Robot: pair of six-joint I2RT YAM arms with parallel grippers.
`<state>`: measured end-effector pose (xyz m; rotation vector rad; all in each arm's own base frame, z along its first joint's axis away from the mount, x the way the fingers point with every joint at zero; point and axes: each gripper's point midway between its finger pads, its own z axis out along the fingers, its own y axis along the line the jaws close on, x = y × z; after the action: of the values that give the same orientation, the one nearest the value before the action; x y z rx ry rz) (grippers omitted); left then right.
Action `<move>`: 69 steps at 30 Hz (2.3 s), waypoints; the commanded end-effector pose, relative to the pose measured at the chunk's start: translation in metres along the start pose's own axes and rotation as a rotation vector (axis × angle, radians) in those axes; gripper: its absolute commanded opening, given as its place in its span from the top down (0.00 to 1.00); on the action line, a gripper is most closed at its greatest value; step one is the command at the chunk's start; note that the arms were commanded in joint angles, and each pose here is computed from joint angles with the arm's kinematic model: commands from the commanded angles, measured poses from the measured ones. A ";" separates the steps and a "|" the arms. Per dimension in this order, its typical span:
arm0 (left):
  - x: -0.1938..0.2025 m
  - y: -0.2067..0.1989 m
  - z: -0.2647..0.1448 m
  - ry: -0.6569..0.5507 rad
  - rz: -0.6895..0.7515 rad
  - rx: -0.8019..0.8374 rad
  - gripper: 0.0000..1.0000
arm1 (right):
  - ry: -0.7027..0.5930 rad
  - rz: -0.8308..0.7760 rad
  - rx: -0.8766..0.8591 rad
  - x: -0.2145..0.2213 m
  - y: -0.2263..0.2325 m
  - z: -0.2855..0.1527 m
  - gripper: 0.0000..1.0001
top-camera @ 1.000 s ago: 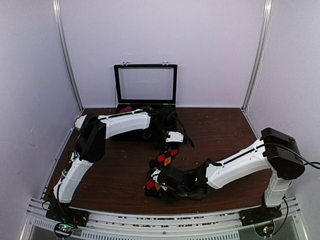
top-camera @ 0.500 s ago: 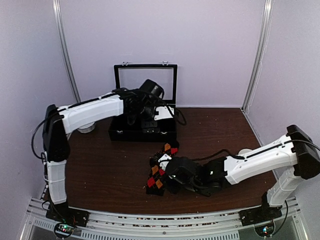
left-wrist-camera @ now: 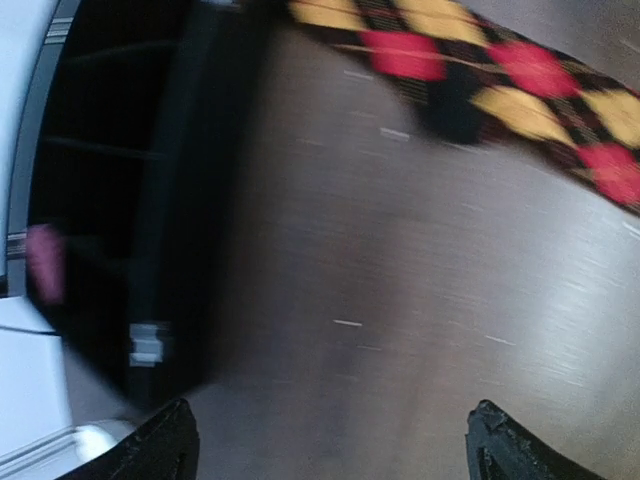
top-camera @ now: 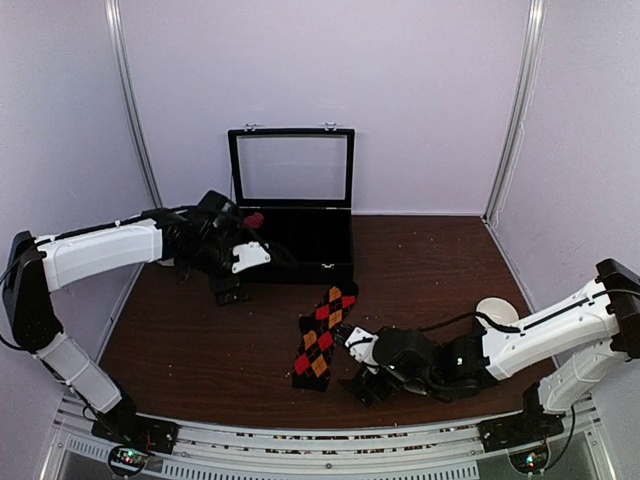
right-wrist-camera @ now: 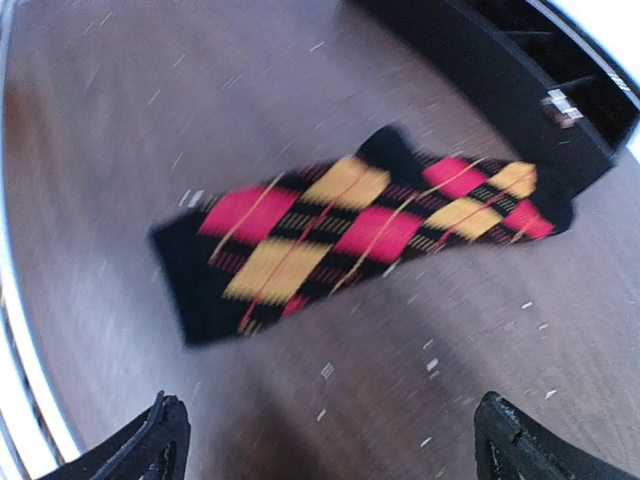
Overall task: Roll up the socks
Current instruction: Roll the sock at the center of the board.
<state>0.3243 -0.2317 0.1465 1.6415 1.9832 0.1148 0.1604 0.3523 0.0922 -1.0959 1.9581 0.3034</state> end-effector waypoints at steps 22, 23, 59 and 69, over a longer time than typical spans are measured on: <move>-0.005 -0.130 0.012 -0.228 0.013 0.498 0.02 | 0.052 -0.322 -0.199 0.005 0.070 0.060 0.45; -0.003 -0.130 0.014 -0.225 0.016 0.497 0.02 | 0.055 -0.318 -0.199 0.006 0.068 0.062 0.46; -0.031 -0.184 0.014 -0.250 0.240 0.650 0.36 | 0.236 0.348 -0.605 0.008 0.069 0.088 1.00; -0.049 -0.182 0.038 -0.300 0.266 0.494 0.52 | 0.209 0.627 -0.695 -0.006 0.056 0.093 1.00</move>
<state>0.1704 -0.3201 0.0565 2.1605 1.6895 -0.6072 0.1693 0.4385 0.0279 -1.0339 2.3862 1.1610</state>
